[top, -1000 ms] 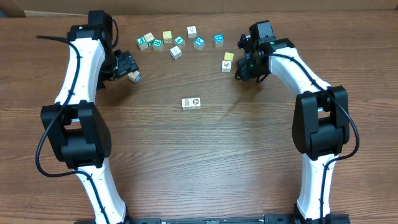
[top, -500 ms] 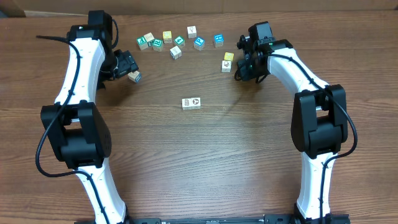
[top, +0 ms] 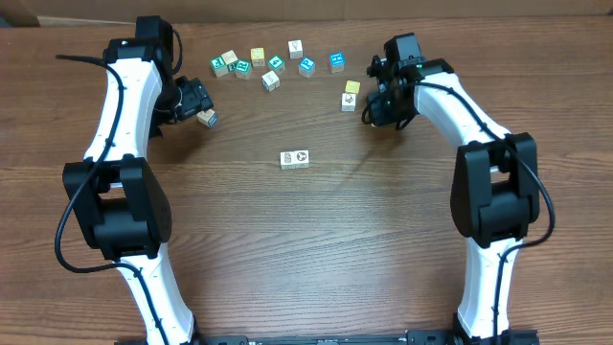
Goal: Form a horizontal line
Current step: 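Lower the right gripper and close it on the '7' block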
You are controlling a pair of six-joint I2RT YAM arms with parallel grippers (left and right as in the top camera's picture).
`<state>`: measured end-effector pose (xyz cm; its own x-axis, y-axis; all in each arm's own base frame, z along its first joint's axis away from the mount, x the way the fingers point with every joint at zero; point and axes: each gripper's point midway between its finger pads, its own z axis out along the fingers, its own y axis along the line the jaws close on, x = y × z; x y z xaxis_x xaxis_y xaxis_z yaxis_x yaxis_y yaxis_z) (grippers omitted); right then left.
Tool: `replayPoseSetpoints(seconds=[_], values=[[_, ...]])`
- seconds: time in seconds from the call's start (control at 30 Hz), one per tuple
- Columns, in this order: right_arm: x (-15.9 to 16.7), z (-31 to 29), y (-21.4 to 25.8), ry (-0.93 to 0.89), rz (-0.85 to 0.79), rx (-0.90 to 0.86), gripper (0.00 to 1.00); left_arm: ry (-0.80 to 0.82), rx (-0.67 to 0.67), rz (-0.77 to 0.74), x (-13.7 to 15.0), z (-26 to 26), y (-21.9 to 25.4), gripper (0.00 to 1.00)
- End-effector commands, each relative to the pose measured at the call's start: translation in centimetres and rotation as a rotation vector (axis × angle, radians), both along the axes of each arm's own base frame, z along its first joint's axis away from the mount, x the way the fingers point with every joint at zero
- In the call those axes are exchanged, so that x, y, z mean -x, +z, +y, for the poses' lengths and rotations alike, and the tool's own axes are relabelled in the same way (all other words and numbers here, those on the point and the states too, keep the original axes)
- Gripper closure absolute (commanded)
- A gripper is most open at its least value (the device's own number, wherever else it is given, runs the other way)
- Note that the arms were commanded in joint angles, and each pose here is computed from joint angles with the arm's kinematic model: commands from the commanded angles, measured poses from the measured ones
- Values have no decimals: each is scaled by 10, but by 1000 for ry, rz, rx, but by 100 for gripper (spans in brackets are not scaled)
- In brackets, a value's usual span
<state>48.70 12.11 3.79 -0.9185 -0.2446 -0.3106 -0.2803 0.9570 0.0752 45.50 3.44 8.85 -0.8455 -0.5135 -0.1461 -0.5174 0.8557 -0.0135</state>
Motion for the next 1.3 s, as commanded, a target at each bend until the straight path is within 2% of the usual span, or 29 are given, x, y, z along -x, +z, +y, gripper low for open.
replayPoseSetpoints(seconds=[0.0,0.13,0.23,0.33,0.63,0.8,1.1,1.27], values=[[1,9,54,-37,-83,-46,74,-13,-6,-6,-4,-1,0,0],[17,22,67,-69,-56,-65,75,-13,-6,-6,-4,-1,0,0],[20,29,68,-70,-58,-43,62,-13,-6,-6,-4,-1,0,0],[10,17,66,-100,-113,58,48,-13,-6,-6,-4,-1,0,0],[-1,-8,45,-148,-99,81,32,-13,-6,-6,-4,-1,0,0],[2,-1,19,-58,-54,37,31,-13,-6,-6,-4,-1,0,0],[-7,1,-12,-52,-47,41,33,-13,-6,-6,-4,-1,0,0],[-8,1,-28,-53,-30,46,42,-13,-6,-6,-4,-1,0,0]])
